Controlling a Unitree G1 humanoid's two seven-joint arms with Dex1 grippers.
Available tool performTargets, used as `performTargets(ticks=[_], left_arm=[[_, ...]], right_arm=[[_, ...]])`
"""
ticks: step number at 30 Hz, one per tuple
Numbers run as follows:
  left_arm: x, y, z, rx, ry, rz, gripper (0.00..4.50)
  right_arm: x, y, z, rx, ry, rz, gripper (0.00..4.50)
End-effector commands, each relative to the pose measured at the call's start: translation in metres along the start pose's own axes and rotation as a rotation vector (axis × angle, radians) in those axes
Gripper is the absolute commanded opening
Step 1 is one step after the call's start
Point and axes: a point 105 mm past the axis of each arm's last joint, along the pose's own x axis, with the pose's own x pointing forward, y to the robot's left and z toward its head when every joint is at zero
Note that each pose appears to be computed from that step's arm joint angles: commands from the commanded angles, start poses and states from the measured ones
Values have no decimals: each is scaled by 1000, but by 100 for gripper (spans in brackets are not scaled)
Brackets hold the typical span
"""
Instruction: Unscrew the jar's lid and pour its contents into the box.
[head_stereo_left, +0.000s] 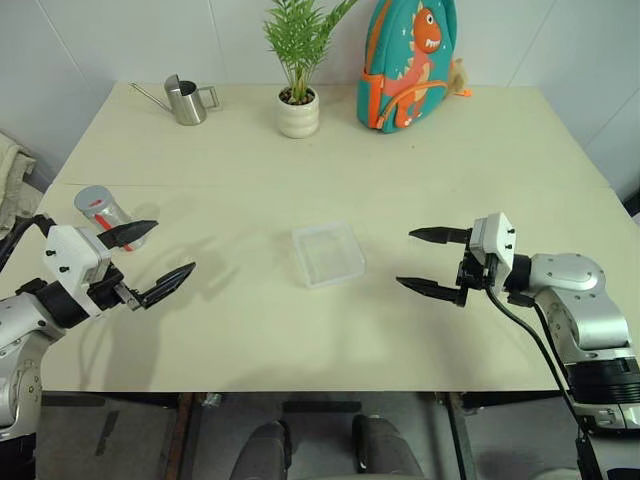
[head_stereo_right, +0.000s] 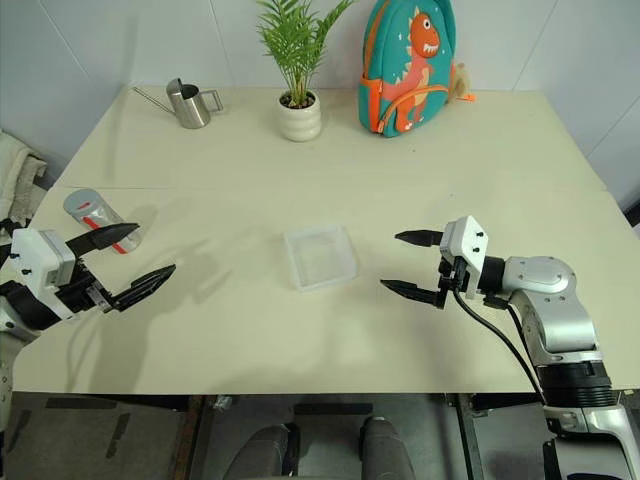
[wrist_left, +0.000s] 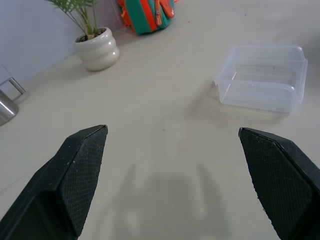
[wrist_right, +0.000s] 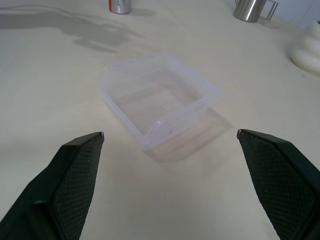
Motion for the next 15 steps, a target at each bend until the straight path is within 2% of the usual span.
performTargets(ticks=[1,9,15], left_arm=[[-7,1,8,43,-15,42,447],[-29,2,-9,6,29,260,447],[-83,17,-35,-96,111,849,447]], right_arm=[[9,-6,14,-32,-44,10,450],[29,-5,21,-23,-95,66,450],[67,-1,64,-27,-246,146,450]])
